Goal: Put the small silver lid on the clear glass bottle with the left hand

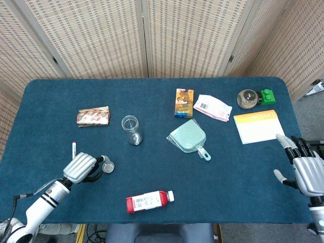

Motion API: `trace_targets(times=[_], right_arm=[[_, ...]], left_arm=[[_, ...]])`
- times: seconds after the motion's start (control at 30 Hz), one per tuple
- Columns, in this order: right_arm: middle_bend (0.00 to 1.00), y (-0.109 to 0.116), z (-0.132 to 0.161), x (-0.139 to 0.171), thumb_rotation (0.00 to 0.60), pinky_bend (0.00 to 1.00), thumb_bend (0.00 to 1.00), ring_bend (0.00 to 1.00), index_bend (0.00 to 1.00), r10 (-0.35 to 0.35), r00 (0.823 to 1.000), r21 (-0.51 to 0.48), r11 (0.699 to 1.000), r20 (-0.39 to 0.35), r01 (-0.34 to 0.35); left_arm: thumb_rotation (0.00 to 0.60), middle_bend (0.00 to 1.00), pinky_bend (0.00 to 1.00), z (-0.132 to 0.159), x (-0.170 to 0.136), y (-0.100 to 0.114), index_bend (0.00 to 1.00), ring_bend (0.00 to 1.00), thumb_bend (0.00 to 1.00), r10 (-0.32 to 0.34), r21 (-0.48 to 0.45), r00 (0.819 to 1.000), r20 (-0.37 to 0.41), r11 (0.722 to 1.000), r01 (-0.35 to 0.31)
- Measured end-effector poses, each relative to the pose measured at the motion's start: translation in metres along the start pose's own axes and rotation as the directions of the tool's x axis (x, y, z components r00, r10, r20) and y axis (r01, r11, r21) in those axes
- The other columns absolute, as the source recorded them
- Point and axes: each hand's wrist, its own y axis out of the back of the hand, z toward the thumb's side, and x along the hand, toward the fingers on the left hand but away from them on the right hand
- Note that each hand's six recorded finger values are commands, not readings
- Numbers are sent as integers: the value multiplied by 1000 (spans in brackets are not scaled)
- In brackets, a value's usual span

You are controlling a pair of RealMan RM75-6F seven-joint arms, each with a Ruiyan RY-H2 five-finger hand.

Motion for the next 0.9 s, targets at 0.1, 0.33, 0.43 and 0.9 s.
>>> trace_targets(times=[0.1,0.33,0.43,0.9], right_arm=[[121,0,0,0,600,65,237,34,5,1,1000,1,1000,-1,-1],[121,-1,0,1,600,65,237,34,5,7,1000,4,1000,1,-7],[121,-1,0,1,600,65,237,34,5,9,1000,4,1000,4,-9],[121,-1,-6,4,600,65,237,35,5,7,1000,5,1000,19,-7]], left_arm=[[600,941,1000,1,12,-9,361,938,355,-31,-4,999,7,1000,31],[600,984,1000,5,34,-25,400,969,329,-48,-8,999,14,999,48],[600,1000,1000,4,42,-32,439,985,329,-49,-2,999,6,999,49],[600,1000,1000,-11,59,-49,529,1000,330,-62,20,996,-69,998,64]])
